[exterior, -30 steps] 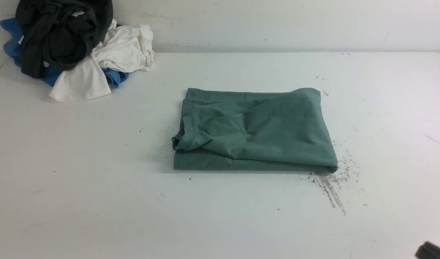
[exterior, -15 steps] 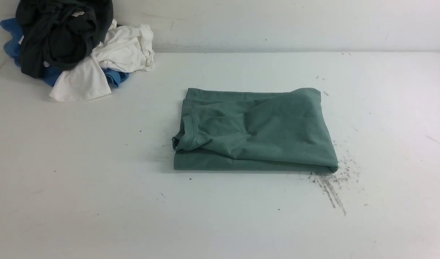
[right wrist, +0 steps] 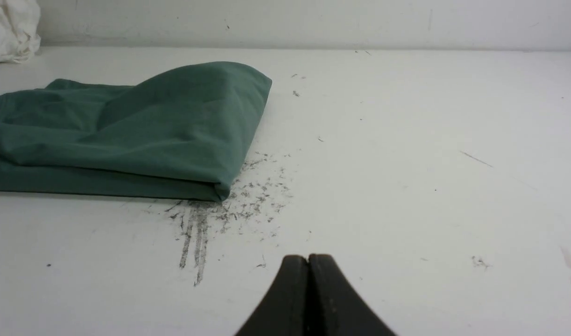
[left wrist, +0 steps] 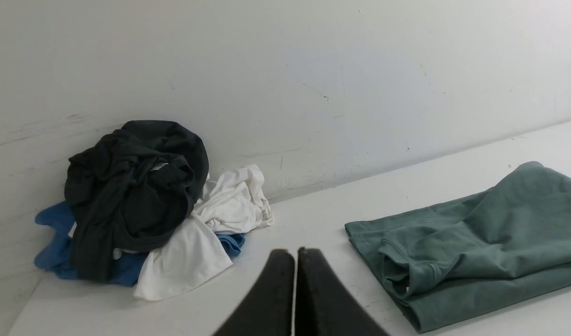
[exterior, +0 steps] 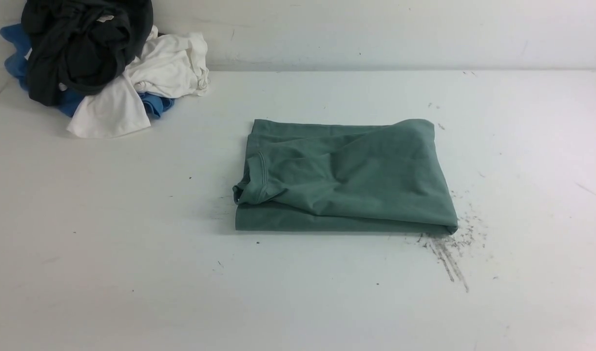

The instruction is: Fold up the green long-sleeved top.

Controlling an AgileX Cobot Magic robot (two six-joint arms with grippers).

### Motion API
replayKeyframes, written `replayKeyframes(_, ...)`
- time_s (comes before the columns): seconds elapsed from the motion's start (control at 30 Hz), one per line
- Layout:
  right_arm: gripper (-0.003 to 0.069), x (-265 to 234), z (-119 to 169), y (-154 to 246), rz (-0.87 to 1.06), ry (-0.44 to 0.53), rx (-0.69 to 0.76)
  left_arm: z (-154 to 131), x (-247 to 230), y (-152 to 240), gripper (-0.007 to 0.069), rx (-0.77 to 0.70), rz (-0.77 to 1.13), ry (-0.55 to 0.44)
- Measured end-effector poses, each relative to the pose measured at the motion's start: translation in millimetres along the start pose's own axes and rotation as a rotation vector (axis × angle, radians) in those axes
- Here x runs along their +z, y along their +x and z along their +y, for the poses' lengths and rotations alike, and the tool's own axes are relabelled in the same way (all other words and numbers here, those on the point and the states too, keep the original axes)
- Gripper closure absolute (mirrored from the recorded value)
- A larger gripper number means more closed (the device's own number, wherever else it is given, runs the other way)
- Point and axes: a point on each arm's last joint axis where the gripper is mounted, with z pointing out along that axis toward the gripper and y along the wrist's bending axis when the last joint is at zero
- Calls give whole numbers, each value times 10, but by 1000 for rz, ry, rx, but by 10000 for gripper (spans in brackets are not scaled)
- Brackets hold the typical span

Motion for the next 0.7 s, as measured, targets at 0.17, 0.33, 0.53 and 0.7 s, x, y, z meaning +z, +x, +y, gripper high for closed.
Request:
replayKeyframes(0.17, 669, 0, 0, 1, 1, 0, -2, 0, 0, 0, 632, 0, 0, 0)
replayKeyframes(0.33, 669, 0, -1, 0, 2, 1, -4, 0, 0, 0, 632, 0, 0, 0)
replayKeyframes(0.53, 669, 0, -1, 0, 2, 1, -5, -3, -9, 23, 632, 0, -5, -1)
replayKeyframes(0.7, 669, 0, -2, 1, 2, 3, -6, -16, 6, 173, 632, 35, 9, -6)
